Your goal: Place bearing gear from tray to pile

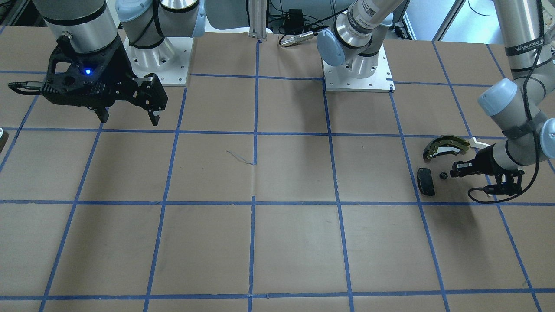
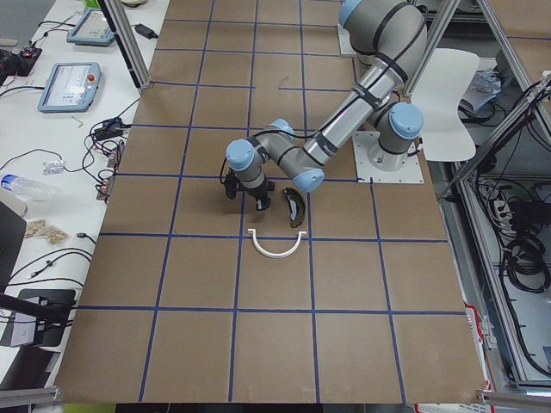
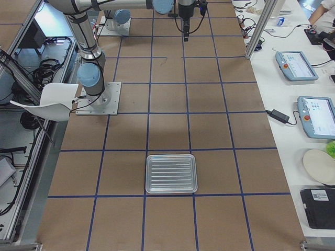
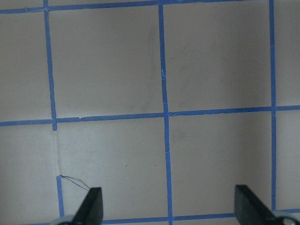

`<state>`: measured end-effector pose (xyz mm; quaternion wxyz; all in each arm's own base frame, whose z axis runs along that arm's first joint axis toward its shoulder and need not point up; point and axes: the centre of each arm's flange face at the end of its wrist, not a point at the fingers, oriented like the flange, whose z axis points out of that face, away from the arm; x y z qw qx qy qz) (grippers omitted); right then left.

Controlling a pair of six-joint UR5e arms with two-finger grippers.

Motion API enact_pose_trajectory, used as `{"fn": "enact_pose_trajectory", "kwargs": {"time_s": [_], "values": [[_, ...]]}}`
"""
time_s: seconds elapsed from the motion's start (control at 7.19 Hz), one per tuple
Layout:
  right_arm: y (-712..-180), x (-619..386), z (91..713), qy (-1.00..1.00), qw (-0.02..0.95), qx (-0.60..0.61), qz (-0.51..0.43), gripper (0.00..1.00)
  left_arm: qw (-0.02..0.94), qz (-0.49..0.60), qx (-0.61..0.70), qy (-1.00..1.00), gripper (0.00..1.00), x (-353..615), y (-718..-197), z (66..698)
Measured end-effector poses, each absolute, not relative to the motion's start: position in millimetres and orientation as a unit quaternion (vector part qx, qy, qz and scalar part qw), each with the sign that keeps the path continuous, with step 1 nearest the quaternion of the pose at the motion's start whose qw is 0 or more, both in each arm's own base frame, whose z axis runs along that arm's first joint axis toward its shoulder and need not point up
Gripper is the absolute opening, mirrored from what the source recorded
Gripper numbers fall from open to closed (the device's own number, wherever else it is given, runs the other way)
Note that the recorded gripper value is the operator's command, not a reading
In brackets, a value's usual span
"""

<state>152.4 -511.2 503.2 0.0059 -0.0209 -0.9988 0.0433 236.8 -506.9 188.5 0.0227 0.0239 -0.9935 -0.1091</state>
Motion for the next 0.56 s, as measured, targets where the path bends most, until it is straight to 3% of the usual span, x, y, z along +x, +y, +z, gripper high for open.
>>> {"fn": "enact_pose_trajectory", "kwargs": {"time_s": [0.28, 0.42, 0.56], "values": [[-511.3, 152.5, 503.0, -0.999, 0.005, -0.021, 0.043, 1.0, 0.02, -0.106, 0.024, -0.994, 0.0, 234.8, -504.5, 182.4], [-511.4, 152.6, 502.9, -0.999, 0.005, -0.021, 0.043, 1.0, 0.017, -0.102, 0.024, -0.994, 0.08, 234.7, -504.6, 180.7], [-511.3, 152.6, 502.8, -0.999, 0.005, -0.021, 0.043, 1.0, 0.016, -0.1, 0.023, -0.995, 0.27, 234.7, -505.1, 180.1]]}}
